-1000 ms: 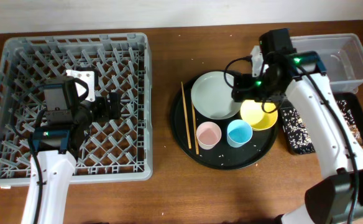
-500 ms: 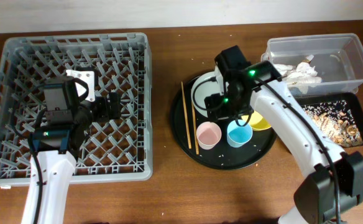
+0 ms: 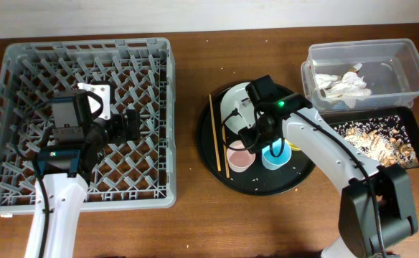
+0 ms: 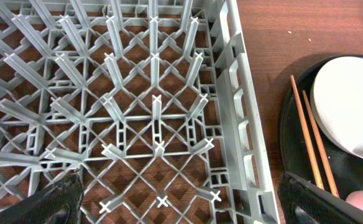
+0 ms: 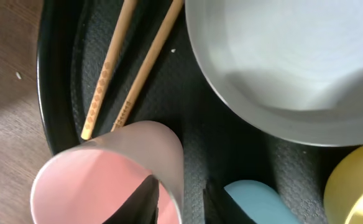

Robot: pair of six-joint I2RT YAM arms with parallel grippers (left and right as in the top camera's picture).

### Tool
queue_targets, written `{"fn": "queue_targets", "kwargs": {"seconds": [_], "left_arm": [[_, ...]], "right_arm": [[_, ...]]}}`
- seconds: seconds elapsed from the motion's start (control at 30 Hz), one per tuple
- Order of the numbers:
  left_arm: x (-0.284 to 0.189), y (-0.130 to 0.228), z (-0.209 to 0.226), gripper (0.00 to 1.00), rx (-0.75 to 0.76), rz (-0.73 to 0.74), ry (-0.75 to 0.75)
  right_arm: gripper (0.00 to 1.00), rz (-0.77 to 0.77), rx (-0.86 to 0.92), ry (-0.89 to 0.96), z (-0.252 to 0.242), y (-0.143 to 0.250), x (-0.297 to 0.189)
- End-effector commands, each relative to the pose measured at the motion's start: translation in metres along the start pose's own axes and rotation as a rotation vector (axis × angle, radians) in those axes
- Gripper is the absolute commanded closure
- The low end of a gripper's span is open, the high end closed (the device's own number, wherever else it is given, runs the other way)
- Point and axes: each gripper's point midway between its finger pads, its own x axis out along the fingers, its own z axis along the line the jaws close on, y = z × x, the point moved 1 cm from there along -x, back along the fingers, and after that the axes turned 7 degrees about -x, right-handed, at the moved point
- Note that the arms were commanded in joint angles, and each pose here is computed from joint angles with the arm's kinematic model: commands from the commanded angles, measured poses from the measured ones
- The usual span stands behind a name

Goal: Sort waste into correct bins and load items into the dishwasher rack
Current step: 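Grasp the pink cup with the right gripper and lift it, then hand the pink cup to the left gripper and place it in the rack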

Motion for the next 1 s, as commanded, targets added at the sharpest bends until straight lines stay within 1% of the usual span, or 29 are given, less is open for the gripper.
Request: {"fn": "queue_targets", "kwargs": {"seconds": [0.0, 0.1, 0.13, 0.17, 0.2, 0.23, 0.27, 0.3, 0.33, 0.37, 0.4, 0.43, 0.47, 0.5, 0.57, 0.6, 0.67, 0.73, 0.83, 0.87, 0.97], "left_arm": [[-0.001, -0.002, -0.003, 0.01, -0.001, 0.003, 0.017], [-0.001, -0.002, -0.003, 0.0, -0.001, 0.003, 0.017], [-0.001, 0.0, -0.003, 0.01, -0.002, 0.011, 0.016], [-0.001, 0.0, -0.005, 0.04, -0.006, 0.012, 0.033], [-0.001, 0.0, -0.011, 0.04, -0.006, 0.015, 0.067], [-0.002, 0.001, -0.018, 0.04, -0.006, 0.02, 0.109], [-0.003, 0.002, -0.026, 0.04, -0.006, 0.027, 0.161], [-0.005, 0.003, -0.038, 0.03, -0.006, 0.033, 0.235], [-0.009, 0.003, -0.051, 0.01, -0.03, 0.04, 0.317], [-0.015, 0.001, -0.066, 0.01, -0.057, 0.043, 0.419], [-0.021, -0.003, -0.08, 0.01, -0.071, 0.041, 0.511], [-0.034, -0.011, -0.101, 0.01, -0.108, 0.037, 0.665], [-0.048, -0.02, -0.121, 0.01, -0.147, 0.051, 0.835], [-0.059, -0.025, -0.135, 0.01, -0.143, 0.072, 0.975], [-0.07, -0.031, -0.15, 0.01, -0.165, 0.161, 1.197], [-0.067, -0.029, -0.151, 0.01, -0.169, 0.198, 1.242], [-0.059, -0.024, -0.15, 0.01, -0.201, 0.259, 1.27], [-0.059, -0.019, -0.156, 0.01, -0.193, 0.286, 1.292], [-0.072, -0.012, -0.175, 0.01, -0.121, 0.32, 1.37], [-0.081, -0.009, -0.182, 0.01, -0.068, 0.33, 1.421], [-0.083, -0.01, -0.183, 0.01, -0.043, 0.315, 1.43]], "right_arm": [[0.77, 0.019, -0.007, -0.026, 0.006, 0.009, 0.008], [0.9, 0.008, -0.004, -0.024, 0.005, 0.007, 0.009], [0.94, -0.003, 0.04, -0.03, 0.006, 0.003, 0.006], [0.96, -0.03, 0.066, -0.079, 0.014, -0.009, -0.006], [0.96, -0.073, 0.059, -0.144, 0.026, -0.025, -0.027], [0.96, -0.093, 0.077, -0.153, 0.029, -0.033, -0.043], [0.96, -0.132, 0.079, -0.155, 0.03, -0.045, -0.074], [0.96, -0.177, 0.085, -0.164, 0.029, -0.055, -0.102], [0.96, -0.26, 0.086, -0.224, 0.03, -0.066, -0.136], [0.96, -0.345, 0.053, -0.331, 0.036, -0.076, -0.157], [0.96, -0.419, 0.038, -0.44, 0.041, -0.085, -0.172], [0.96, -0.491, 0.027, -0.546, 0.04, -0.093, -0.183], [0.96, -0.554, -0.038, -0.637, 0.047, -0.099, -0.195], [0.96, -0.59, -0.065, -0.679, 0.051, -0.103, -0.202], [0.96, -0.655, -0.128, -0.75, 0.06, -0.109, -0.216], [0.96, -0.681, -0.156, -0.78, 0.063, -0.111, -0.223], [0.96, -0.703, -0.179, -0.773, 0.063, -0.115, -0.225], [0.96, -0.723, -0.216, -0.765, 0.067, -0.12, -0.225], [0.96, -0.69, -0.208, -0.724, 0.067, -0.129, -0.204], [0.96, -0.676, -0.205, -0.739, 0.068, -0.131, -0.196], [0.96, -0.686, -0.217, -0.731, 0.068, -0.134, -0.196]]}}
